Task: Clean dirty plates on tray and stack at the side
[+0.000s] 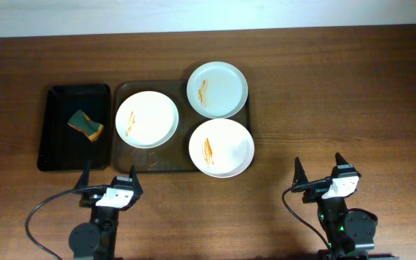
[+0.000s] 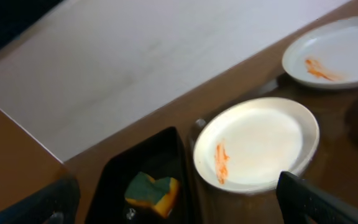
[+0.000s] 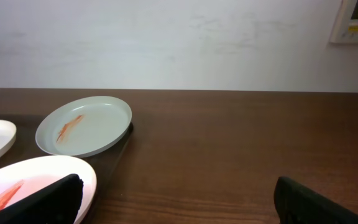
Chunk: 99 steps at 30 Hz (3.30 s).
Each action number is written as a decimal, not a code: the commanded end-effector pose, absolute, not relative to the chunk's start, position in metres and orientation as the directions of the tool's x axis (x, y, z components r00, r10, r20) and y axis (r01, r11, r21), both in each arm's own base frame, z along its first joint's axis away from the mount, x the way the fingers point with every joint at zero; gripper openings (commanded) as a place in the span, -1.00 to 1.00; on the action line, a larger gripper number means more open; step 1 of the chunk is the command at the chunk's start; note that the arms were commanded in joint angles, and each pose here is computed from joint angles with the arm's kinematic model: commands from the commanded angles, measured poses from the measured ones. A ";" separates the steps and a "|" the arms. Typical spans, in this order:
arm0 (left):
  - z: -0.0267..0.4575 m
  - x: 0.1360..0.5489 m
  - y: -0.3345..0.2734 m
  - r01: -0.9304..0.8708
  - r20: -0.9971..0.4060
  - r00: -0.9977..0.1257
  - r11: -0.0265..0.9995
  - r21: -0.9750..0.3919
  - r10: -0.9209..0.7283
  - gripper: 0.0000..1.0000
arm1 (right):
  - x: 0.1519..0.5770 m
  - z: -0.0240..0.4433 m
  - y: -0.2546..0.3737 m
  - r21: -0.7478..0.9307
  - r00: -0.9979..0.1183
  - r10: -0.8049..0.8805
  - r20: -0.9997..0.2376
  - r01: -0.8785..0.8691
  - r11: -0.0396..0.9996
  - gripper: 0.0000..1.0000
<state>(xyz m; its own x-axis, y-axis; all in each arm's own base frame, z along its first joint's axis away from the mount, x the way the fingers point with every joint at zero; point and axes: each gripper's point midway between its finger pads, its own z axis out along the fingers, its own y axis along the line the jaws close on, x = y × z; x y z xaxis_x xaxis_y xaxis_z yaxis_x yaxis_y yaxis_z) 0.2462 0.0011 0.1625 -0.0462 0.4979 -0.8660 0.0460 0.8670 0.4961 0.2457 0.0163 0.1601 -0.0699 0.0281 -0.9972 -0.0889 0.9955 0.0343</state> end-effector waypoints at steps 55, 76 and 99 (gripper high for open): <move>0.269 0.360 -0.082 0.644 -0.726 -0.597 0.744 -0.180 0.341 0.98 | 0.369 0.232 0.128 0.509 -0.810 0.089 -0.579 -0.274 0.816 0.97; 0.182 0.387 0.124 -0.422 -0.428 -0.810 0.905 -0.050 -0.401 0.98 | 0.420 0.131 0.316 0.405 -0.918 -0.108 -0.383 -0.271 0.873 0.46; 0.163 0.406 0.132 -0.428 -0.437 -0.806 0.903 -0.038 -0.400 0.98 | 0.452 0.027 0.355 0.404 -0.930 0.080 -0.359 -0.078 0.911 -0.46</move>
